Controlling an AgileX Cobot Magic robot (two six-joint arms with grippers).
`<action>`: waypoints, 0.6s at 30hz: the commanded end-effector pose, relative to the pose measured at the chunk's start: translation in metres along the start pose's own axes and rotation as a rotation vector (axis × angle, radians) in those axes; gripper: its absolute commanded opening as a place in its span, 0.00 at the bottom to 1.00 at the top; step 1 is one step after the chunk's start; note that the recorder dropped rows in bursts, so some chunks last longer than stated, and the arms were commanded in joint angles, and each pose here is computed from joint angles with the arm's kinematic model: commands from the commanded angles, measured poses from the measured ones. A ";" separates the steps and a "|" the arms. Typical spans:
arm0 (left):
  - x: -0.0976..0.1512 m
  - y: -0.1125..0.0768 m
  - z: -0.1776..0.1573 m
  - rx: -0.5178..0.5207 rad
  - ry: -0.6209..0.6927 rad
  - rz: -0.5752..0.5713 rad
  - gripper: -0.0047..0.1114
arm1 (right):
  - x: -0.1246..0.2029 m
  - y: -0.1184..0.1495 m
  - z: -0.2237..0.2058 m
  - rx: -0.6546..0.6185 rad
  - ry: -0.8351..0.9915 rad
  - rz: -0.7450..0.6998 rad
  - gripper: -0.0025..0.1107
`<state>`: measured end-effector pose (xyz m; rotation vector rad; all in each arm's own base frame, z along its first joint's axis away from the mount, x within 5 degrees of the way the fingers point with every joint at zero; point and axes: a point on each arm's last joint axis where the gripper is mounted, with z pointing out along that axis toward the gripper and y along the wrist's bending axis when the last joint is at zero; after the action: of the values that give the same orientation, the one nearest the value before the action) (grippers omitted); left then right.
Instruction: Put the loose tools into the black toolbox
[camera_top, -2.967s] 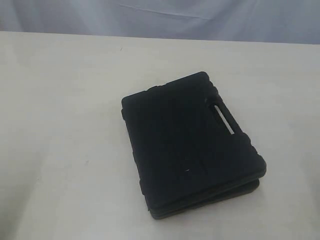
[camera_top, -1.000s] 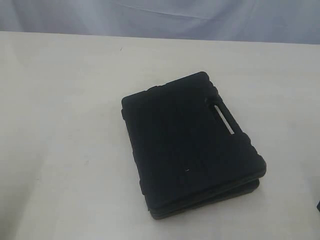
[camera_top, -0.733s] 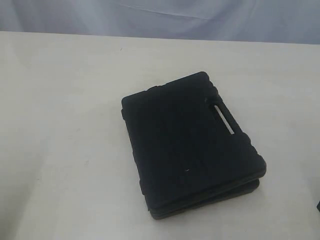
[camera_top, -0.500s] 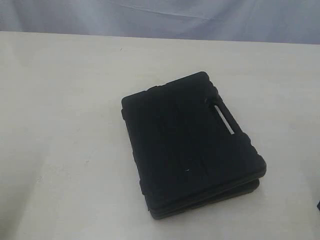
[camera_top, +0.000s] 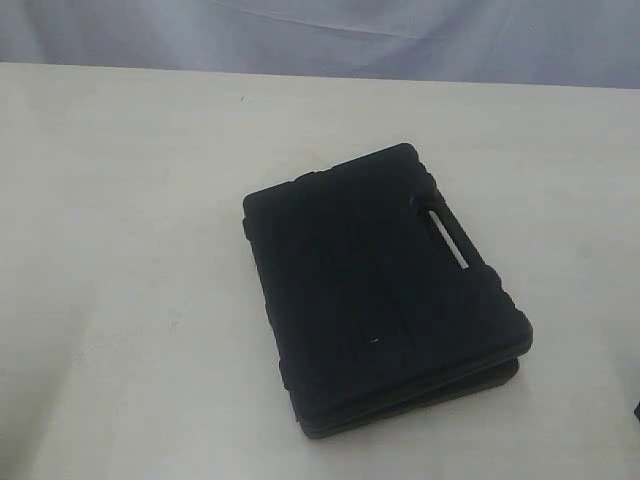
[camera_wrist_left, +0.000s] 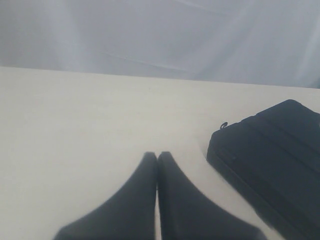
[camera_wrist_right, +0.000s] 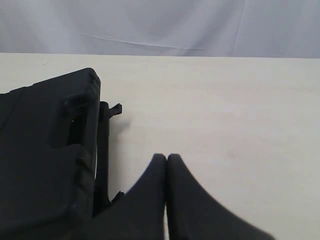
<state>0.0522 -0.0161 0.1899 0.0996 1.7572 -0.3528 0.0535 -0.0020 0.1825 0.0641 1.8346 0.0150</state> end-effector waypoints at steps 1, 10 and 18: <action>0.001 0.000 0.001 0.001 0.010 0.010 0.04 | 0.001 0.000 0.000 0.004 -0.006 0.005 0.02; 0.001 0.000 0.001 0.001 0.010 0.010 0.04 | 0.001 0.000 0.000 0.004 -0.006 0.010 0.02; 0.001 0.000 0.001 0.001 0.010 0.010 0.04 | 0.001 0.000 0.000 0.004 -0.006 0.017 0.02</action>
<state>0.0522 -0.0161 0.1899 0.0996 1.7572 -0.3528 0.0535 -0.0020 0.1825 0.0758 1.8342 0.0240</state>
